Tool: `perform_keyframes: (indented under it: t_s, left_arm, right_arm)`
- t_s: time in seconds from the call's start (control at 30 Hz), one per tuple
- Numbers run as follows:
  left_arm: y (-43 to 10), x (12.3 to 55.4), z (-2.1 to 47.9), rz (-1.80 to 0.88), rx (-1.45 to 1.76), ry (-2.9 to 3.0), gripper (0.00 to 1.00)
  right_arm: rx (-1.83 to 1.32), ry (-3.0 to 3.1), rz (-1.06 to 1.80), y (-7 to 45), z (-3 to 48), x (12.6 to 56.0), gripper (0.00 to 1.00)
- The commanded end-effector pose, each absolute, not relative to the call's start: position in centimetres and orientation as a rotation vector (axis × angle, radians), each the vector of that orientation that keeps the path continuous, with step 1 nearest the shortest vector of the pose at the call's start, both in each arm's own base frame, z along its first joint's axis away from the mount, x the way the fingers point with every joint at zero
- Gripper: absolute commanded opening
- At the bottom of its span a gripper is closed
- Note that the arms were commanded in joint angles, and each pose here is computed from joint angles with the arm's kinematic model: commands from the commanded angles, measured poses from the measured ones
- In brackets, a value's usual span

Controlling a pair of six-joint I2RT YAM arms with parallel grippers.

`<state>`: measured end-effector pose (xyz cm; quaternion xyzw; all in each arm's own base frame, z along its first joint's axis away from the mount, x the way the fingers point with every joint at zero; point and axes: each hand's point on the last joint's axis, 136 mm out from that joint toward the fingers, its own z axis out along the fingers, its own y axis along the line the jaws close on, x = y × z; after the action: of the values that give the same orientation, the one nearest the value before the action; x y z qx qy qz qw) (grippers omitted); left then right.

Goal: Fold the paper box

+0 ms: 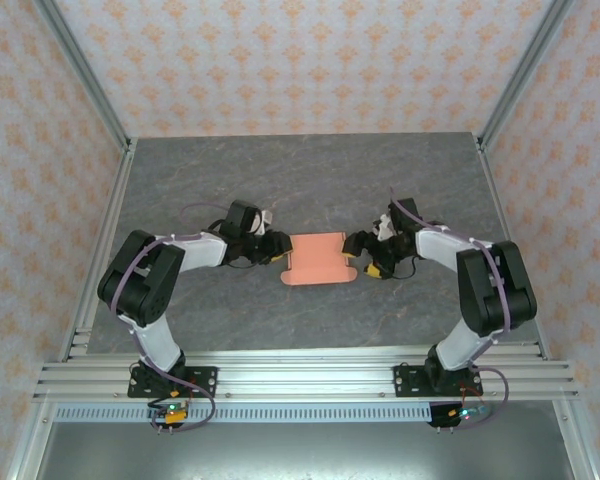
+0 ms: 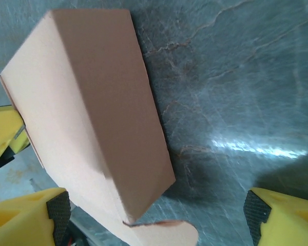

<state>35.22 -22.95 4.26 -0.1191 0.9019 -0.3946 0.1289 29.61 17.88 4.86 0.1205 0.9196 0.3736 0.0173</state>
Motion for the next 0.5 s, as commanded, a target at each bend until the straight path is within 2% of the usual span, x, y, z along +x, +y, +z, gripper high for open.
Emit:
perform_keyframes:
  t_s: [0.0,0.47]
  left_arm:
    - [-20.3,33.3,-1.0,-1.012,-0.489,2.75,0.32]
    - [-17.9,32.6,-3.2,-1.047,-0.565,2.753,0.27]
  right_arm:
    - [0.323,2.782,1.318,19.7,6.3,31.3,0.89]
    - [0.281,2.752,1.385,21.9,7.2,32.1,0.89]
